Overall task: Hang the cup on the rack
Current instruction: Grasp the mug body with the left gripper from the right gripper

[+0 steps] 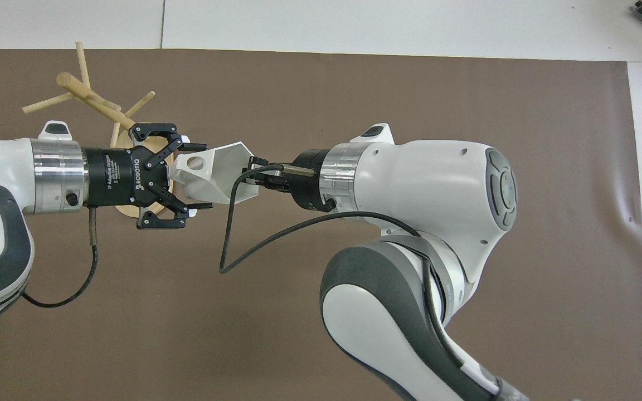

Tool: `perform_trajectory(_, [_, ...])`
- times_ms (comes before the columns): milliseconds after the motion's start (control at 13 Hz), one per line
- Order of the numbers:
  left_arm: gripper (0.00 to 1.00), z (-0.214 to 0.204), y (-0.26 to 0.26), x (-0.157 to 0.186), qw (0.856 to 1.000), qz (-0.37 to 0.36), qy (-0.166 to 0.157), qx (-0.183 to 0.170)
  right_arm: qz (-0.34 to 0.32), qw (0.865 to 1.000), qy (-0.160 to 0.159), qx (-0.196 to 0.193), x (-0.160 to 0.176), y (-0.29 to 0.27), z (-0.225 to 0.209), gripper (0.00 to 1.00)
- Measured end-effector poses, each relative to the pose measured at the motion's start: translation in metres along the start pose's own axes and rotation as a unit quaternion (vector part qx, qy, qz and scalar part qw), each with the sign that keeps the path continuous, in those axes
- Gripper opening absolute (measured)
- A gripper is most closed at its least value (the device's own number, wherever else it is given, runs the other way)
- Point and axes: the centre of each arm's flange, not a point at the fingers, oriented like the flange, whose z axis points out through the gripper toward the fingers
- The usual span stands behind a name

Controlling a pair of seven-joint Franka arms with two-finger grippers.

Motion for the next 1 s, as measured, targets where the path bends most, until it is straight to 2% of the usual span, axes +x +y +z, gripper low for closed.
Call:
perform_trajectory(77, [0.92,0.0005,0.0,0.0005,1.0,0.0,0.0,0.001,0.0,1.0,0.001,0.0,0.0002,-0.0002,-0.0003,0.05])
perform_trajectory(231, [0.7,0.0024,-0.0013,0.0003,1.0,0.006,0.0,0.006,-0.001,1.0,0.006,0.002,0.0032,0.0,-0.0025,0.05])
perform_trajectory(769, [0.7,-0.0001,-0.0003,0.0031,1.0,0.025,-0.001,0.006,-0.003,1.0,0.004,0.002,0.0009,-0.002,-0.0009,0.05])
perform_trajectory(846, [0.7,-0.0016,0.0008,0.0045,1.0,0.025,0.0,0.003,-0.003,1.0,0.004,0.002,0.0009,-0.0025,-0.0011,0.11])
perform_trajectory(923, [0.7,-0.0037,0.0019,0.0066,1.0,0.023,0.0,0.001,-0.003,1.0,0.004,0.002,0.001,-0.0028,-0.0014,0.11])
perform_trajectory(1000, [0.7,-0.0055,0.0029,0.0085,1.0,0.021,0.0,-0.001,-0.003,1.0,0.004,0.002,0.0011,-0.0029,-0.0015,0.19])
